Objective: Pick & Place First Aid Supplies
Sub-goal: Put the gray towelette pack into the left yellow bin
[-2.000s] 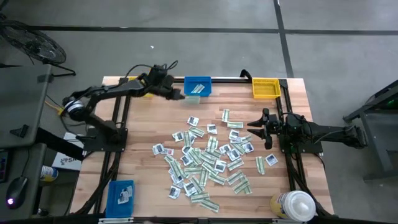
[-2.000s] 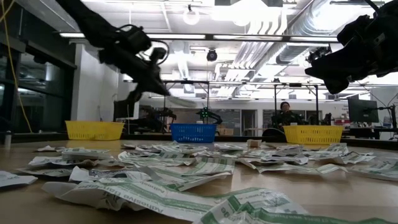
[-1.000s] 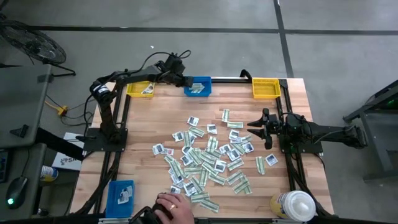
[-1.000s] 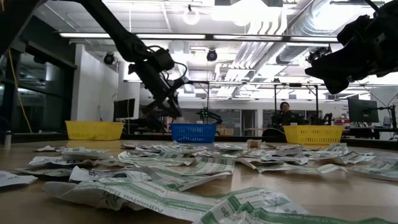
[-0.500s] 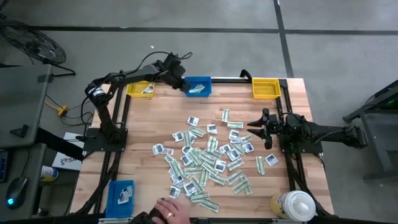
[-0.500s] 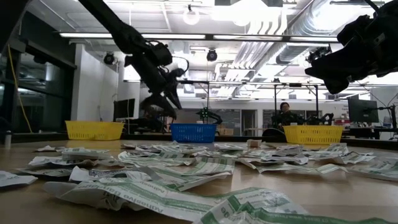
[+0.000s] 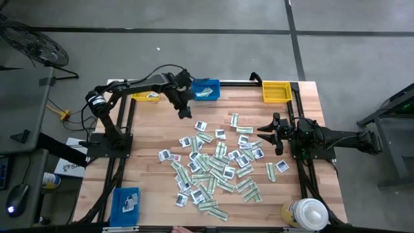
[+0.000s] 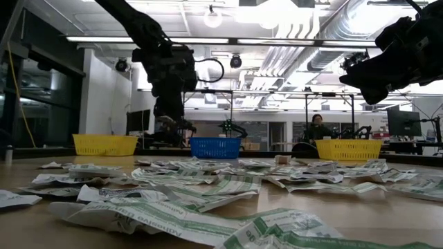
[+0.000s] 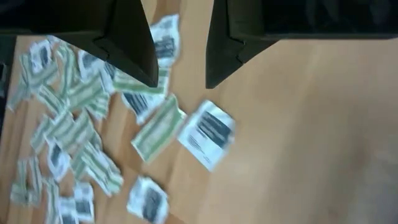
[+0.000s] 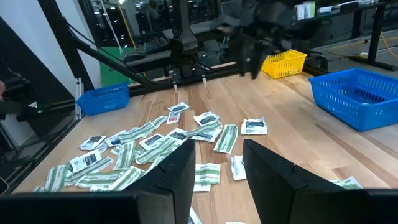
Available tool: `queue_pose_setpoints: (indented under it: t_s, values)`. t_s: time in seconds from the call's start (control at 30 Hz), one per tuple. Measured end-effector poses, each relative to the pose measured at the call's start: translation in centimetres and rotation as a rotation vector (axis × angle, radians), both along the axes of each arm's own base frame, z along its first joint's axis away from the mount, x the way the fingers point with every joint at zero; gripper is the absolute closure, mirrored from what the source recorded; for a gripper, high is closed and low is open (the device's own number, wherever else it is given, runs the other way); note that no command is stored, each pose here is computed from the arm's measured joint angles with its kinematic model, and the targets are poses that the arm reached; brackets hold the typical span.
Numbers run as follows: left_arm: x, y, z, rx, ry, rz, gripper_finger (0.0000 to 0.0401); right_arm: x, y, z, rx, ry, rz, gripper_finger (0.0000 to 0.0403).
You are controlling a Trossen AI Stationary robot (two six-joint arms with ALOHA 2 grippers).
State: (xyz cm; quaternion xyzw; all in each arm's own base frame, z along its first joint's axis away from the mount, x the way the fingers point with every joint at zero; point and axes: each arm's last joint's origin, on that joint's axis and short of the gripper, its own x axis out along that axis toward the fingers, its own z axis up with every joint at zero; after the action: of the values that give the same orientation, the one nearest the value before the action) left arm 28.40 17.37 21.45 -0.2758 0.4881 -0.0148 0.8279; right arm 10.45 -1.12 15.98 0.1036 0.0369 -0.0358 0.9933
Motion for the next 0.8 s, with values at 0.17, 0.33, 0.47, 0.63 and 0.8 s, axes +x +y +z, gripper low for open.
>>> queue_pose_setpoints:
  t_s: [0.17,0.33,0.47,0.63,0.8]
  values:
    - [0.3,-1.8,-1.4,-0.031,0.013,-0.062,0.0268,0.0,0.0,0.0,0.0,0.0,0.001,0.0274]
    - [0.7,-2.6,-2.5,-0.046,0.013,-0.067,0.0268,0.0,0.0,0.0,0.0,0.0,0.001,0.0274]
    - [1.3,-3.1,-3.6,-0.064,0.038,-0.078,0.0268,0.0,0.0,0.0,0.0,0.0,0.001,0.0274]
    - [2.0,-3.5,-4.7,-0.083,0.064,-0.079,0.0268,0.0,0.0,0.0,0.0,0.0,0.0,0.0274]
    - [1.6,-4.1,-5.1,-0.068,0.165,-0.073,0.0268,0.0,0.0,0.0,0.0,0.0,0.0,0.0274]
